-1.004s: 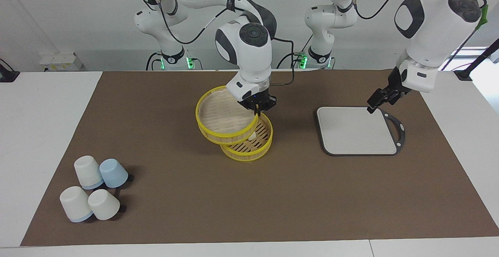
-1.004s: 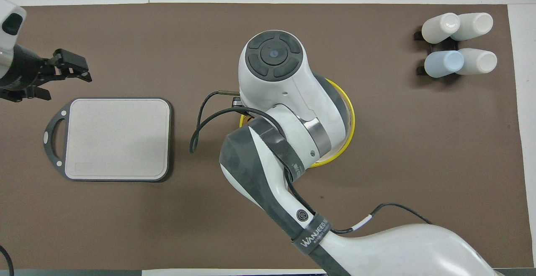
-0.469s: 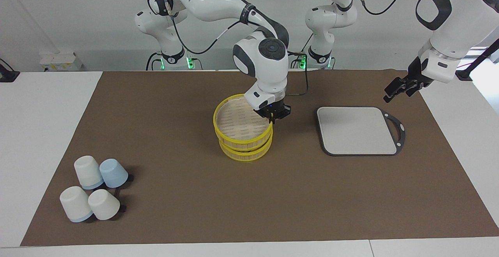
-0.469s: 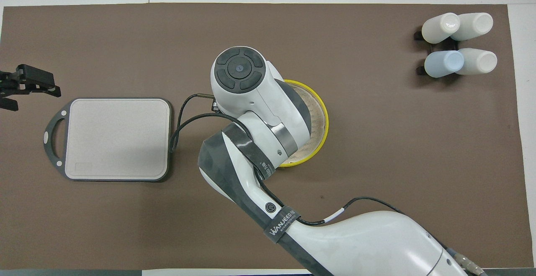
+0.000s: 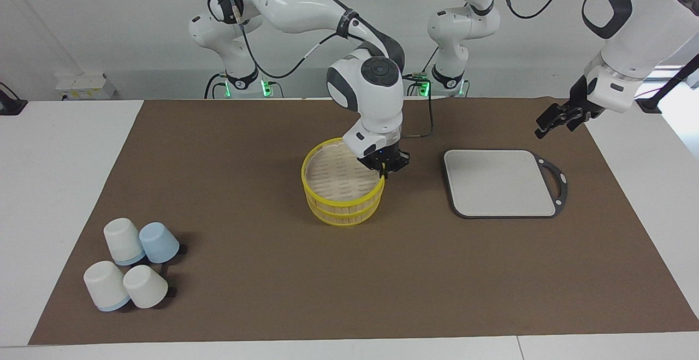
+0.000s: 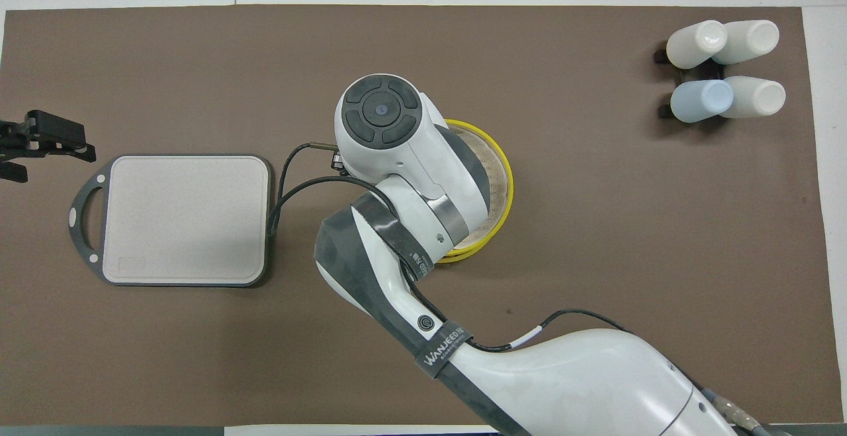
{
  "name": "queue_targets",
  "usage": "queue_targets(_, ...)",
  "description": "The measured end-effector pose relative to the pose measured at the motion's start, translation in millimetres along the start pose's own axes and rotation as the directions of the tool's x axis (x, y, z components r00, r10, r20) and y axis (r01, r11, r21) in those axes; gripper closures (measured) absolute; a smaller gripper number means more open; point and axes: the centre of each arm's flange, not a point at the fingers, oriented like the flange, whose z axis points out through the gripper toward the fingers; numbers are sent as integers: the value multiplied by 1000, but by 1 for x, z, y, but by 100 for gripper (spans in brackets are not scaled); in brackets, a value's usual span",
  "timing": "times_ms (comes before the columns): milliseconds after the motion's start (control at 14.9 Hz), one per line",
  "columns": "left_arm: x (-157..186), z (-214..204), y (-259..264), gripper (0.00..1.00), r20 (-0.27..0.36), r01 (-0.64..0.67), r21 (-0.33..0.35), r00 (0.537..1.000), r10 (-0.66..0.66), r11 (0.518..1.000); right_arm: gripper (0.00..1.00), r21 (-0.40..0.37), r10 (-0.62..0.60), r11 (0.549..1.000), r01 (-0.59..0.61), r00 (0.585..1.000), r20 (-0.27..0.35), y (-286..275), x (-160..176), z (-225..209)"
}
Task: Place bun in steamer
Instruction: 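Lower the lid onto the steamer with the right gripper while the left gripper rests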
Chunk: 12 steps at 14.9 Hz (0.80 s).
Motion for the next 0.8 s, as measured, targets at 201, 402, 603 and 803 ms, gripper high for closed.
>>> queue_targets(201, -8, -2, 17, 0, 18, -32, 4, 999, 32, 999, 92, -11, -2, 1000, 2, 1000, 0, 1, 1, 7)
queue_targets(402, -22, -14, 19, 0, 30, -49, 8, 998, 49, 999, 92, -17, -1, 1000, 2, 1000, 6, 2, 0, 11)
queue_targets(603, -34, -19, 16, 0, 44, -74, 10, 996, 73, 997, 92, -22, -2, 1000, 2, 1000, 11, 3, -1, 13)
queue_targets(803, -38, -19, 15, 0, 46, -77, 11, 996, 77, 997, 92, -28, 0, 1000, 0, 1000, 17, 3, -3, 16)
